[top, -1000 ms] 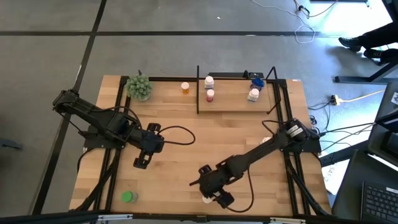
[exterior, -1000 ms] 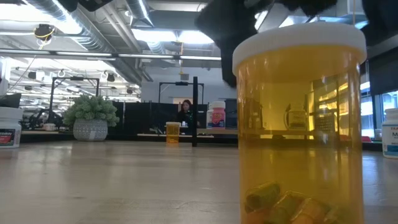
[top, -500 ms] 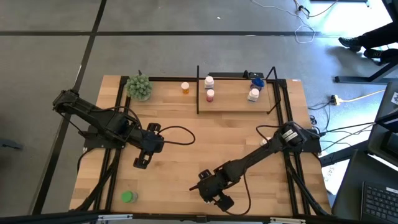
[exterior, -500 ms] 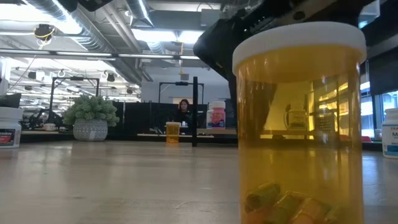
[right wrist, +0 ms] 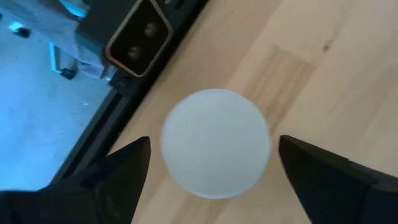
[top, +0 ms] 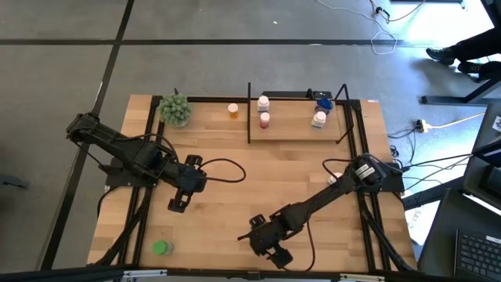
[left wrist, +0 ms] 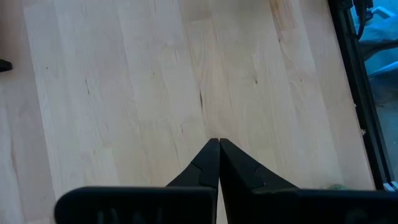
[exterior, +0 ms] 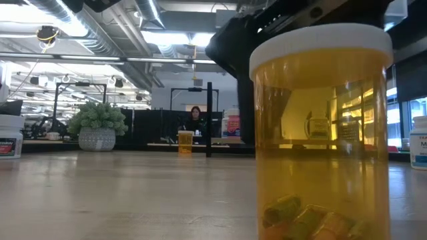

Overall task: Pick and place medicine bottles onto shelf by color
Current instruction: Put the orange medicine bottle on the shelf

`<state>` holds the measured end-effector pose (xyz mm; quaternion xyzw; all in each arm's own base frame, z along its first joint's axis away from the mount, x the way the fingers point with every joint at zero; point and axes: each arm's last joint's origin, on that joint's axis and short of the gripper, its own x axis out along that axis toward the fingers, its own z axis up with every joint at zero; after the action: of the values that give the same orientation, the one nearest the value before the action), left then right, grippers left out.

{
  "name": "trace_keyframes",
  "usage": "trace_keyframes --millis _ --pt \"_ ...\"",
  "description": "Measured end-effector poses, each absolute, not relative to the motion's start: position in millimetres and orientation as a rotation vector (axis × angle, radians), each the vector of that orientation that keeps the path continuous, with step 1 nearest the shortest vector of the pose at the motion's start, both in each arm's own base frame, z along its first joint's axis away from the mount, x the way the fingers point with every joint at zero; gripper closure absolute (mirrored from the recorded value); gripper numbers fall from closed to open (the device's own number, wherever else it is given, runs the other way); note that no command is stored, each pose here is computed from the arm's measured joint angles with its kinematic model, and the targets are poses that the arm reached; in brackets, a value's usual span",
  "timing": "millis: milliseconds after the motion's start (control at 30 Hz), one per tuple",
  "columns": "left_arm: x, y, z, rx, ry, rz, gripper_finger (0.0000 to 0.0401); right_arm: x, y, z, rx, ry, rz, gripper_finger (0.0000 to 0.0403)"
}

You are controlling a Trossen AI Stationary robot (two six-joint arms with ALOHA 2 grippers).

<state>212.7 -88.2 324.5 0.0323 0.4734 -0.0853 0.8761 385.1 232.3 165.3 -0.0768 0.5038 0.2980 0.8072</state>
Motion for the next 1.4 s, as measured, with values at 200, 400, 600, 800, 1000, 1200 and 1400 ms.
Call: trace_keyframes --millis 200,400,600,800,1000,1200,1400 --pt "212.7 -88.2 324.5 0.067 0.988 -0.178 0.0401 386.0 233.6 165.9 -0.195 1.052 0.592 0.0049" --pt "212.7 -88.2 324.5 0.067 0.988 -0.178 0.0401 387.2 233.8 166.5 -0.196 1.037 0.580 0.0070" --pt "212.6 -88.3 324.5 0.068 0.988 -0.178 0.0401 387.5 233.9 166.7 -0.177 1.038 0.563 0.0127" --pt "212.7 -88.2 324.5 0.067 0.988 -0.178 0.0401 387.5 233.9 166.8 -0.153 1.045 0.549 0.0198" --pt "212.6 -88.2 324.5 0.068 0.988 -0.178 0.0401 388.5 233.7 167.3 -0.152 1.034 0.526 0.0200" --pt "212.7 -88.2 324.5 0.067 0.988 -0.178 0.0401 389.2 232.7 167.2 -0.123 1.039 0.467 0.0192" --pt "212.6 -88.2 324.5 0.068 0.988 -0.178 0.0401 390.0 231.4 167.2 -0.073 1.048 0.420 0.0197"
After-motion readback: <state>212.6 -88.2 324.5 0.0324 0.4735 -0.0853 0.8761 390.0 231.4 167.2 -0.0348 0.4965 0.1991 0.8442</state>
